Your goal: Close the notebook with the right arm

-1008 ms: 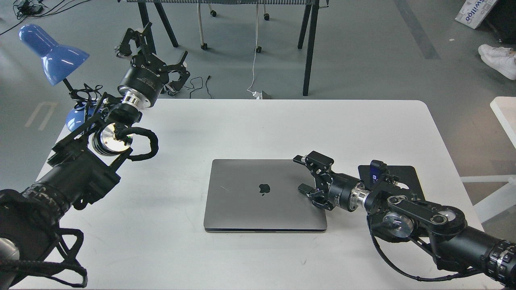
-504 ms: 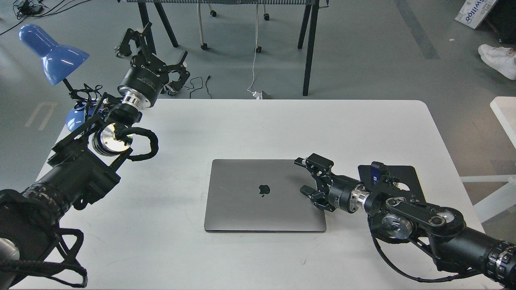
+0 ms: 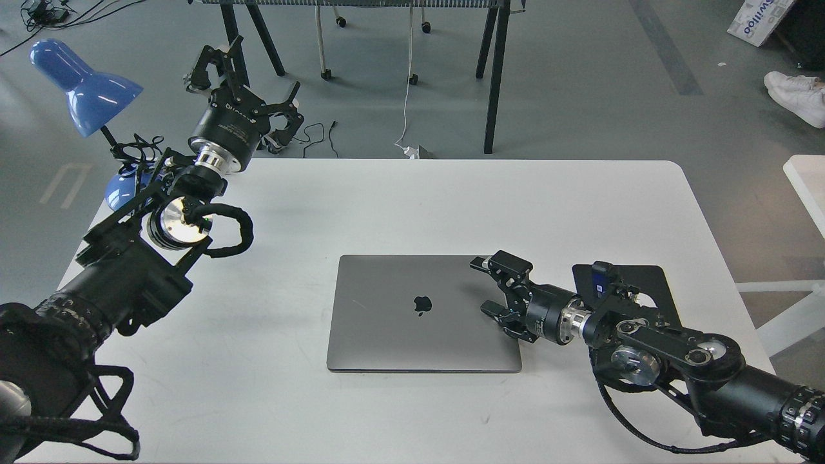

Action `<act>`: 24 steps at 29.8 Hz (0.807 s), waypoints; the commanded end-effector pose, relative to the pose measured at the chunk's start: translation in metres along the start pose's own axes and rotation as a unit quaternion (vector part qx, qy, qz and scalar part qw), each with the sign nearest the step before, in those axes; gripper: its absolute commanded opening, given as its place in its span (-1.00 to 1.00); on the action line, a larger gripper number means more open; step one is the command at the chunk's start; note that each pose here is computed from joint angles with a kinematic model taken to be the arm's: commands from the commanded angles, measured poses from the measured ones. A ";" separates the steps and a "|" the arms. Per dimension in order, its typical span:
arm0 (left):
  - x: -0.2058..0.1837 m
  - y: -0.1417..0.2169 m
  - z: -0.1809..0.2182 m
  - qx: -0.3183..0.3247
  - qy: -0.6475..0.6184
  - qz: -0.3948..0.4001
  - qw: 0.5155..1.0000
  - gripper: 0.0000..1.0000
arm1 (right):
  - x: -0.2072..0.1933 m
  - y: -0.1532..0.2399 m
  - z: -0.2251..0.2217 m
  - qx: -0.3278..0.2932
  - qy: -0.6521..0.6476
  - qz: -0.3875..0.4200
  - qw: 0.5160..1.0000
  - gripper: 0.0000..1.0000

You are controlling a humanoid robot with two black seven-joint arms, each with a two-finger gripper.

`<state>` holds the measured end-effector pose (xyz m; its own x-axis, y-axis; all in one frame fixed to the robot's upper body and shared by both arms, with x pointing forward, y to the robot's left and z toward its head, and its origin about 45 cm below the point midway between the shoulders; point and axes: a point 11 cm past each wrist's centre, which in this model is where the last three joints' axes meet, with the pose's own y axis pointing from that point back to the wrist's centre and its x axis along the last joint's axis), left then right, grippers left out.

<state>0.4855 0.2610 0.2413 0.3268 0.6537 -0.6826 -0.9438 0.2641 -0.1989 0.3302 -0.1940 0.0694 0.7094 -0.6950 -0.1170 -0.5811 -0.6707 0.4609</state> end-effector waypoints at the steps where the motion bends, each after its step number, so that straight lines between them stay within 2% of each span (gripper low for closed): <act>1: 0.000 0.000 0.000 0.000 0.000 0.000 1.000 1.00 | 0.012 0.002 -0.016 0.028 -0.009 0.017 0.999 1.00; 9: 0.000 0.000 0.000 0.000 0.000 0.000 1.000 1.00 | 0.069 0.037 -0.106 0.178 -0.052 0.080 0.979 1.00; 15: 0.000 0.000 0.000 0.000 0.000 0.000 1.000 1.00 | 0.128 0.082 -0.169 0.303 -0.136 0.157 0.930 1.00; 19: 0.000 0.000 0.000 0.000 0.000 0.000 1.000 1.00 | 0.157 0.105 -0.170 0.352 -0.225 0.185 0.890 1.00; 24: 0.000 0.000 0.000 0.000 0.001 0.000 1.000 1.00 | 0.180 0.116 -0.153 0.348 -0.292 0.214 0.865 1.00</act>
<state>0.4855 0.2610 0.2412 0.3267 0.6537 -0.6826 -0.9438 0.2643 -0.1986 0.4501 -0.3418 0.2427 0.2268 -0.8156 -0.5324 -0.9725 -0.2195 -0.0781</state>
